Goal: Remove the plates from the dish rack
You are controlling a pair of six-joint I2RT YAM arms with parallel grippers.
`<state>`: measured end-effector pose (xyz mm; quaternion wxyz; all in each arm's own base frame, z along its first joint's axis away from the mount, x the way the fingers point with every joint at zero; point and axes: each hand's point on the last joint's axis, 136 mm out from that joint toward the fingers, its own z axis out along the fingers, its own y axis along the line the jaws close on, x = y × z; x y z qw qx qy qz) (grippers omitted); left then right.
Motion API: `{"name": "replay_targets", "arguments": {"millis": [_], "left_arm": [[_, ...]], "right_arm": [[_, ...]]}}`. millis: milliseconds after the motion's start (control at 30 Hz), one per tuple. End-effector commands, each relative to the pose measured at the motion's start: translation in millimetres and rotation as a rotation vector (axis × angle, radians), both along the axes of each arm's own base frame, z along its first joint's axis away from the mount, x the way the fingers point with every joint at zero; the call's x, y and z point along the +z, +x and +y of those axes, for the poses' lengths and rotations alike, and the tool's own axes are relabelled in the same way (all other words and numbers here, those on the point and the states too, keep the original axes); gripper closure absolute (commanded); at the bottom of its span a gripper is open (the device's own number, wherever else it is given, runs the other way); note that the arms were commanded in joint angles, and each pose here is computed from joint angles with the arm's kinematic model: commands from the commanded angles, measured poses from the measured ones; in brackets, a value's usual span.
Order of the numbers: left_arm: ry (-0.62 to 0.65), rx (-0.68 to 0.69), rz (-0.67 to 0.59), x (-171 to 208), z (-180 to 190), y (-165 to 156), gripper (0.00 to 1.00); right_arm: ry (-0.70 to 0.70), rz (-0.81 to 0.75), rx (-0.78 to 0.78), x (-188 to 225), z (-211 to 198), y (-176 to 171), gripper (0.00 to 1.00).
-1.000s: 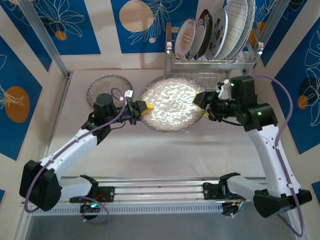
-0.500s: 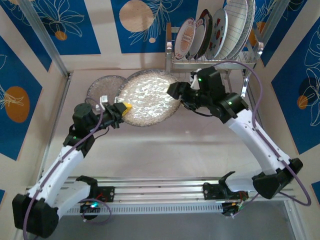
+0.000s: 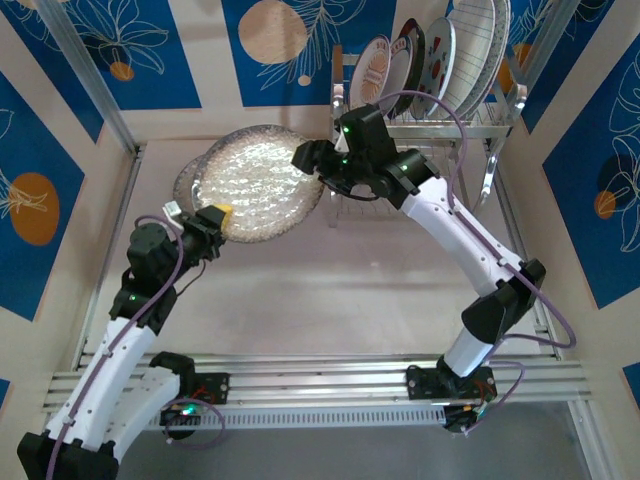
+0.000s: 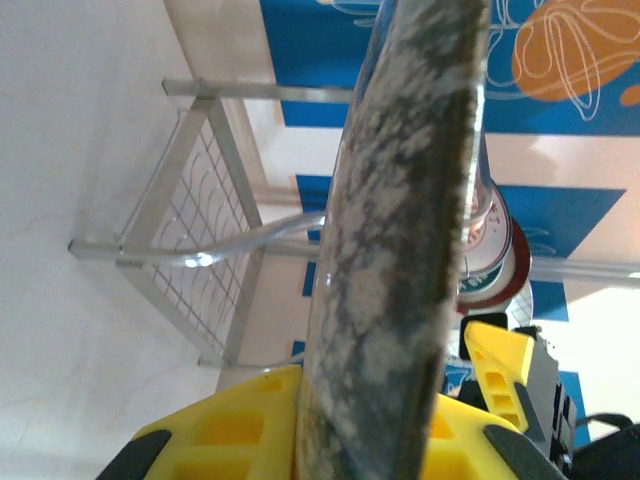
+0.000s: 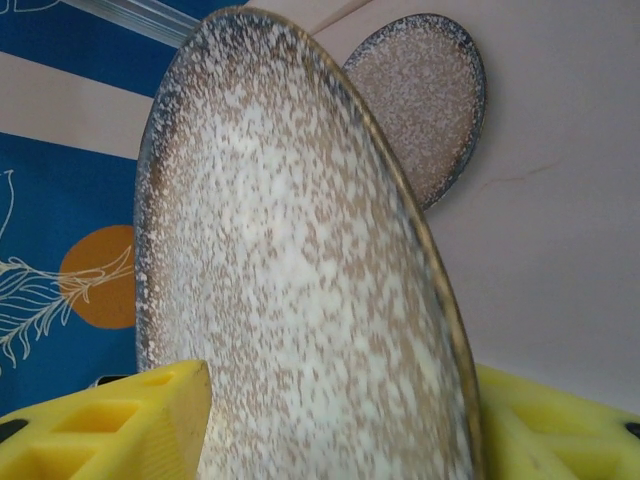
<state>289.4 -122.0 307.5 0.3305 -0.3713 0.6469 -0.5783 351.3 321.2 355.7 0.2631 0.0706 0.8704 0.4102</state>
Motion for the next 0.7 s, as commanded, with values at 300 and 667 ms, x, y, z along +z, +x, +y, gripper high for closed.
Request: {"name": "replay_targets", "arguments": {"millis": [300,667], "left_arm": [[-0.002,0.302,-0.231,70,56,50,1.0],[-0.034,0.321,-0.327,88,70,80,1.0]], "right_arm": [[-0.05,-0.226,0.054,58,-20,-27,0.39],[0.04,-0.214,0.132,58,-11,-27,0.42]]}}
